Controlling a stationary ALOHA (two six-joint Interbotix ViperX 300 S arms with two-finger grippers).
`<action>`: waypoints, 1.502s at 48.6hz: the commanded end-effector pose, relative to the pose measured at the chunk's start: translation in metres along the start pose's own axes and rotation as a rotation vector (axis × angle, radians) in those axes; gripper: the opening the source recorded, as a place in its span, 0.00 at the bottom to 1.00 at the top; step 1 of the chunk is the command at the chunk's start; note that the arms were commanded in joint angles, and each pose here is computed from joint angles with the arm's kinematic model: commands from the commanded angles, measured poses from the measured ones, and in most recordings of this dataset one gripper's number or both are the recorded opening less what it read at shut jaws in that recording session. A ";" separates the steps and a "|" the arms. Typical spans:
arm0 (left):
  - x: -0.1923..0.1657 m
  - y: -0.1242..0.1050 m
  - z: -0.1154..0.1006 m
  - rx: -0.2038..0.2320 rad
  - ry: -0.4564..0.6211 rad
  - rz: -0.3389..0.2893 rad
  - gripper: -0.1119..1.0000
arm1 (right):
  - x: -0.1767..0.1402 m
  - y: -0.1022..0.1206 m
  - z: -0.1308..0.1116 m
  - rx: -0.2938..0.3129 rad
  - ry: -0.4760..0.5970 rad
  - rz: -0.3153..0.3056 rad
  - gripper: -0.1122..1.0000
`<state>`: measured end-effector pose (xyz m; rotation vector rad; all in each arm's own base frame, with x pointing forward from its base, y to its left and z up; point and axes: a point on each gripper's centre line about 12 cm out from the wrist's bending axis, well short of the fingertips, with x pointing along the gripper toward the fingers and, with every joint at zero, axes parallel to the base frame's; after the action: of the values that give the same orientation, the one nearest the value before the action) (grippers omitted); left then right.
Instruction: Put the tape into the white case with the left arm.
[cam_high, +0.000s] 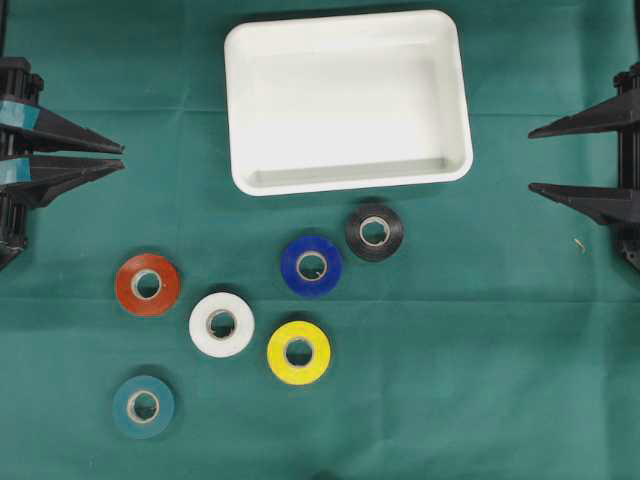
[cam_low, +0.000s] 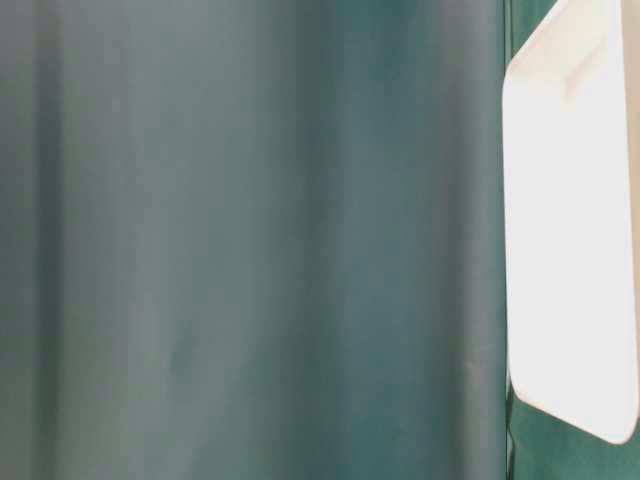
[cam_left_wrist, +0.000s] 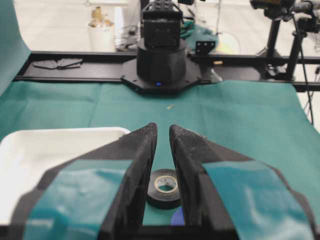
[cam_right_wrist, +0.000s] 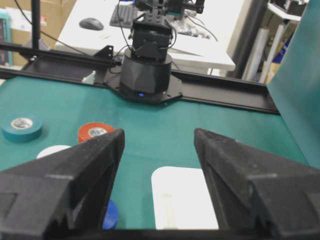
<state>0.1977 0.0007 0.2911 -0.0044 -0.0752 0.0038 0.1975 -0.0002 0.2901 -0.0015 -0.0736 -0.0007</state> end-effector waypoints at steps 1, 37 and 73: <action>0.004 -0.007 0.008 -0.044 -0.021 -0.034 0.32 | 0.002 -0.001 0.000 0.001 0.000 -0.005 0.32; 0.006 -0.010 0.012 -0.046 -0.055 -0.047 0.12 | -0.001 -0.001 -0.005 0.001 0.011 -0.008 0.02; 0.052 -0.013 -0.021 -0.035 0.151 -0.044 0.97 | -0.008 -0.001 -0.032 0.003 0.077 -0.008 0.02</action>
<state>0.2370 -0.0102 0.2700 -0.0353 0.0576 -0.0377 0.1910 -0.0014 0.2589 0.0001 0.0015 -0.0068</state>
